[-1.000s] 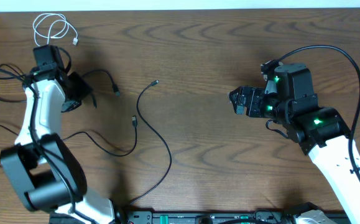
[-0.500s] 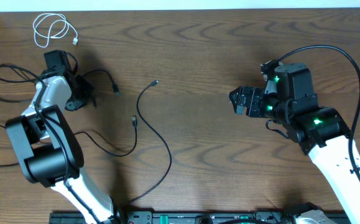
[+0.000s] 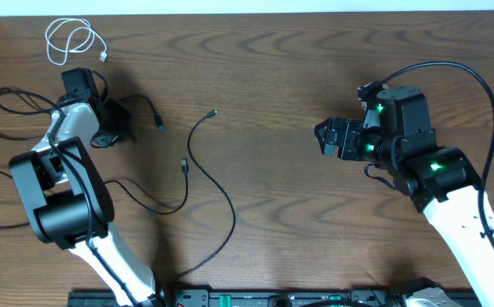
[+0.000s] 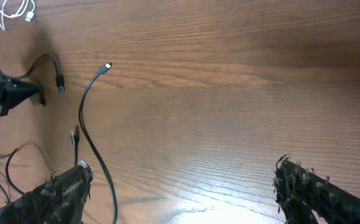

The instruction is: Untangle cables

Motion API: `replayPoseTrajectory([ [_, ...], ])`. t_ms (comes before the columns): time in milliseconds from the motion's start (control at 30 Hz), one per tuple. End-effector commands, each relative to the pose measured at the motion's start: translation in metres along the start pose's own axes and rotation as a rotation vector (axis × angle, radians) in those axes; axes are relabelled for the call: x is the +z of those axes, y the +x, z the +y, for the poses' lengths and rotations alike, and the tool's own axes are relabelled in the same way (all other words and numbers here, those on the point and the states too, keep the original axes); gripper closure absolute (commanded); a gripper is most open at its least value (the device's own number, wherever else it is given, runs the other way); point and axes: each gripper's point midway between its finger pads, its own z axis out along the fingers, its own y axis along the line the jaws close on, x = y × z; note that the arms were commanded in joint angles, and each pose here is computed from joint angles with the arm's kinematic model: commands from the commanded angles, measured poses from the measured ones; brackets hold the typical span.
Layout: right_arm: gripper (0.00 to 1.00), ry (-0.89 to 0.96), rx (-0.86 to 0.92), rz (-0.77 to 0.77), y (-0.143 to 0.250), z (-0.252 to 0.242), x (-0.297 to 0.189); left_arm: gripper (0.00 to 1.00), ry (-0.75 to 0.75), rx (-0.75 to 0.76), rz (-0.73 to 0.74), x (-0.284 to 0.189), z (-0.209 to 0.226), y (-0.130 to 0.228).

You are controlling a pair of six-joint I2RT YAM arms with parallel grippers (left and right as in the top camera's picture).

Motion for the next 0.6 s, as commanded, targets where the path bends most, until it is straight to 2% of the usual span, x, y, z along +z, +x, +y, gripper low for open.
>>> replayPoseTrajectory([
  [0,0.08,-0.009,-0.004,-0.008,-0.003,0.002,-0.001,0.92,0.082,-0.017,0.141,0.023,-0.010,0.032],
  [200,0.08,-0.009,-0.003,-0.007,-0.003,0.002,-0.001,0.92,0.246,0.004,0.164,0.018,-0.042,0.033],
  [567,0.08,-0.002,0.000,0.007,0.000,0.000,-0.001,0.91,0.257,-0.016,0.097,0.000,-0.037,0.010],
])
